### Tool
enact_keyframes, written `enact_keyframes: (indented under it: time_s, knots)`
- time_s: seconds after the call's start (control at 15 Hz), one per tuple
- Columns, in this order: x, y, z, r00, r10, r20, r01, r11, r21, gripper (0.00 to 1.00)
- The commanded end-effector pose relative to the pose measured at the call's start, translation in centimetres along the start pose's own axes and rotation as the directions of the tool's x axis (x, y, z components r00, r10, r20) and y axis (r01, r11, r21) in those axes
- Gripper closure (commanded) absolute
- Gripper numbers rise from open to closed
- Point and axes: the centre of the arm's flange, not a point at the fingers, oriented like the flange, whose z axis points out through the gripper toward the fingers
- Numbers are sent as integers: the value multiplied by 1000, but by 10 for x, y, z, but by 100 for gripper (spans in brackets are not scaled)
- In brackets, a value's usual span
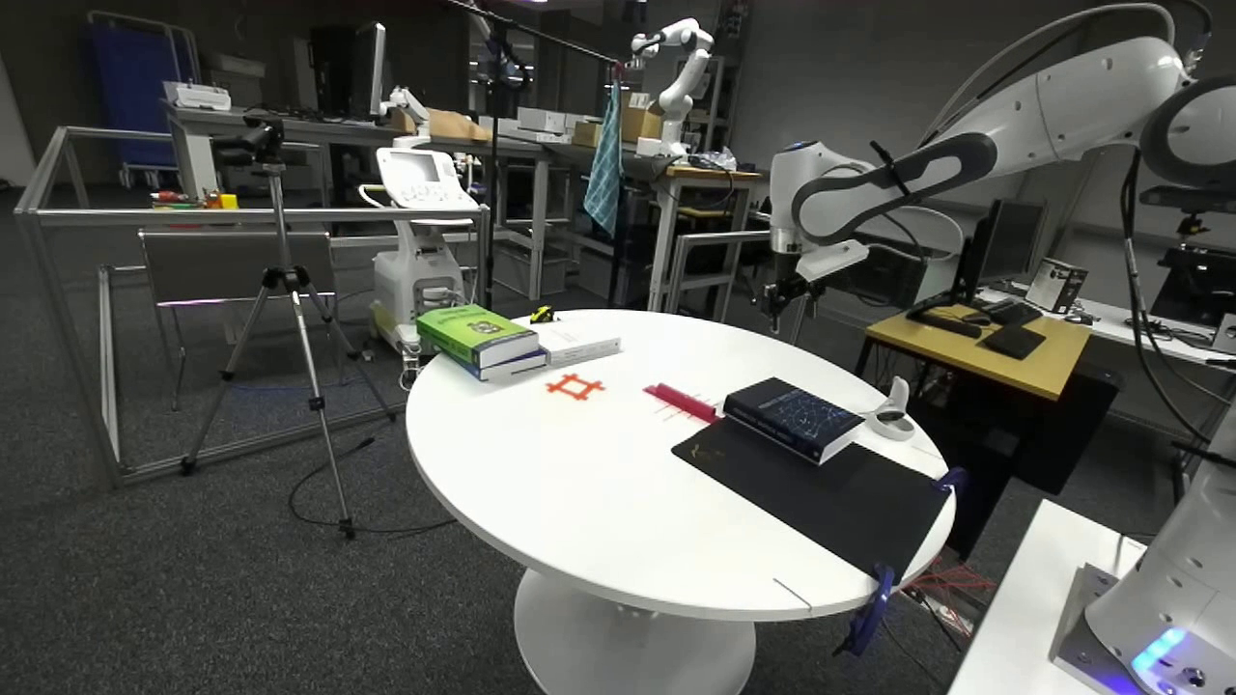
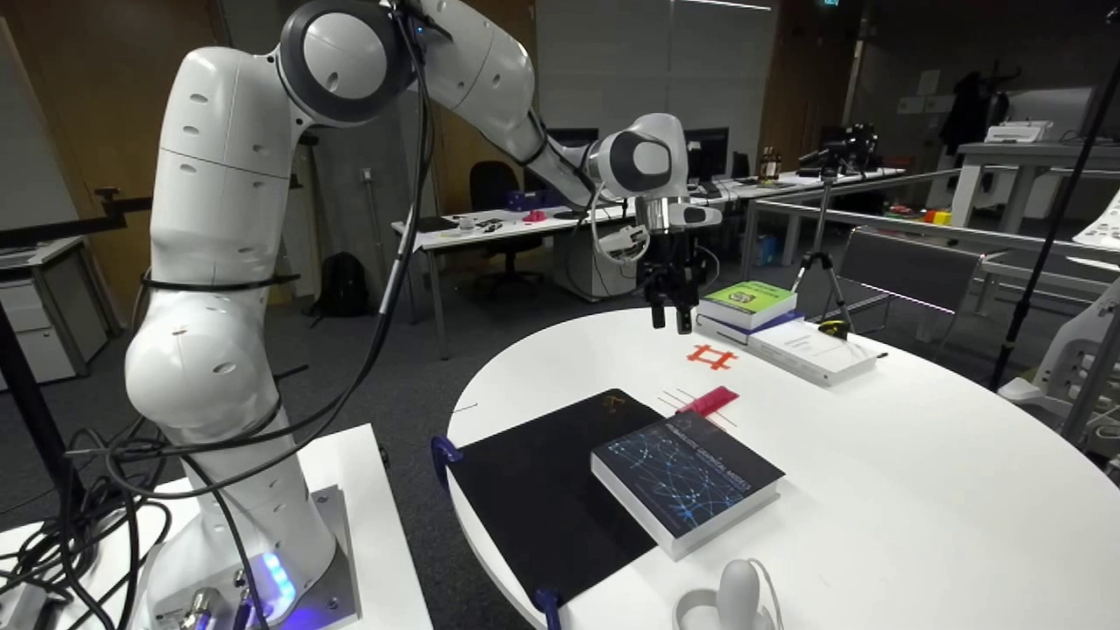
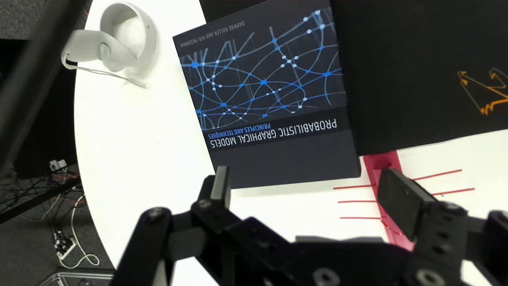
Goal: Close the hardcover book
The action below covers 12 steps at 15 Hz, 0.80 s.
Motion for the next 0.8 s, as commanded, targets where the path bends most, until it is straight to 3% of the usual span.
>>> enact_keyframes:
  time_s: [0.0,0.47,0.73]
  knots:
    - [-21,15,-38,998,-36,-59,40,996,76,0]
    - [-58,21,-109,975,-79,-205,107,986,129,0]
    - [-86,20,-139,969,-94,-228,133,977,165,0]
